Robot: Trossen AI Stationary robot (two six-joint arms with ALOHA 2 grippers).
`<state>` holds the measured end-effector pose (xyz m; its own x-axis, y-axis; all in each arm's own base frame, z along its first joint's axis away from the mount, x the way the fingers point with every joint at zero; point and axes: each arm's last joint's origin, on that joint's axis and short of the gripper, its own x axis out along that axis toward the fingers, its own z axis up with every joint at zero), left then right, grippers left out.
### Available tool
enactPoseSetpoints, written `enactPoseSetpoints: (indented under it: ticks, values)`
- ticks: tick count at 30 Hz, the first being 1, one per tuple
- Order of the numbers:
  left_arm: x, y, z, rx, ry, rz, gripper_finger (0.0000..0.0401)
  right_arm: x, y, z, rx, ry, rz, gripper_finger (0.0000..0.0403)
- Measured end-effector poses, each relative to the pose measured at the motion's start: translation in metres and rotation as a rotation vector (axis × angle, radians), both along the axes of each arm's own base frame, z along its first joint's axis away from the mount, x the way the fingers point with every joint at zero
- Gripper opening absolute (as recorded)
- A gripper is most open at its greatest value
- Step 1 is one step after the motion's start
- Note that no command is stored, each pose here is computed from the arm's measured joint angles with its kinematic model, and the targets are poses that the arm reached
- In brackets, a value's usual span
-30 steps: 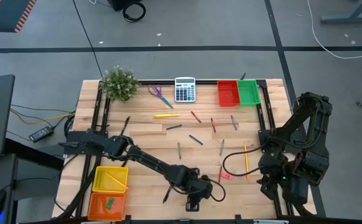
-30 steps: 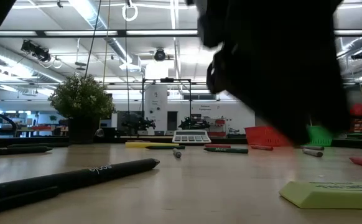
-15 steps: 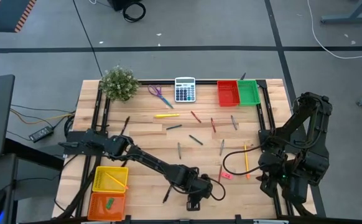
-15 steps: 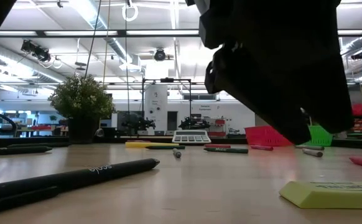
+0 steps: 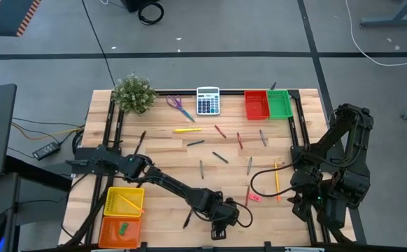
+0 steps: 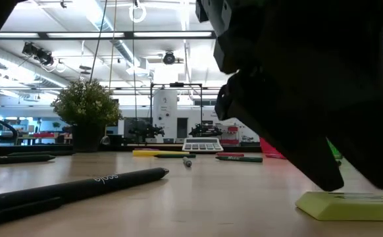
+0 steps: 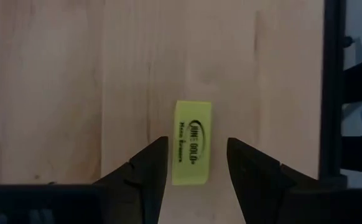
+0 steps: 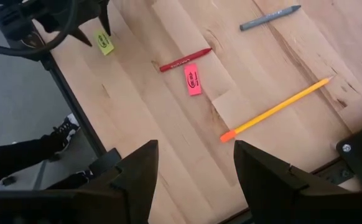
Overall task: Sort crayons/erasers/pens/pencils in bins
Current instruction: Put the yellow eraser into the orange bin
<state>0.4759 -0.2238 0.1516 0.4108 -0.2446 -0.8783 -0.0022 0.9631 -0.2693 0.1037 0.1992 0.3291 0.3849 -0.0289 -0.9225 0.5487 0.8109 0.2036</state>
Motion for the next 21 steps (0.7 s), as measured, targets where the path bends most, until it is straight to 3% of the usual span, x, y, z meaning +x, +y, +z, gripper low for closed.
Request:
enactPoseSetpoints:
  ticks: [13, 16, 21]
  values:
    - [-0.001, -0.003, -0.028, -0.018, 0.097, 0.109, 0.0161, 0.001, -0.001, 0.0, -0.024, -0.032, -0.002, 0.0216]
    - [-0.001, -0.002, -0.029, -0.002, 0.102, 0.095, 0.0121, 0.001, -0.001, 0.0, -0.035, -0.031, 0.011, 0.0216]
    - [-0.004, -0.004, -0.03, -0.007, 0.128, 0.082, 0.0022, -0.001, -0.004, 0.0, -0.068, -0.018, 0.013, 0.0216]
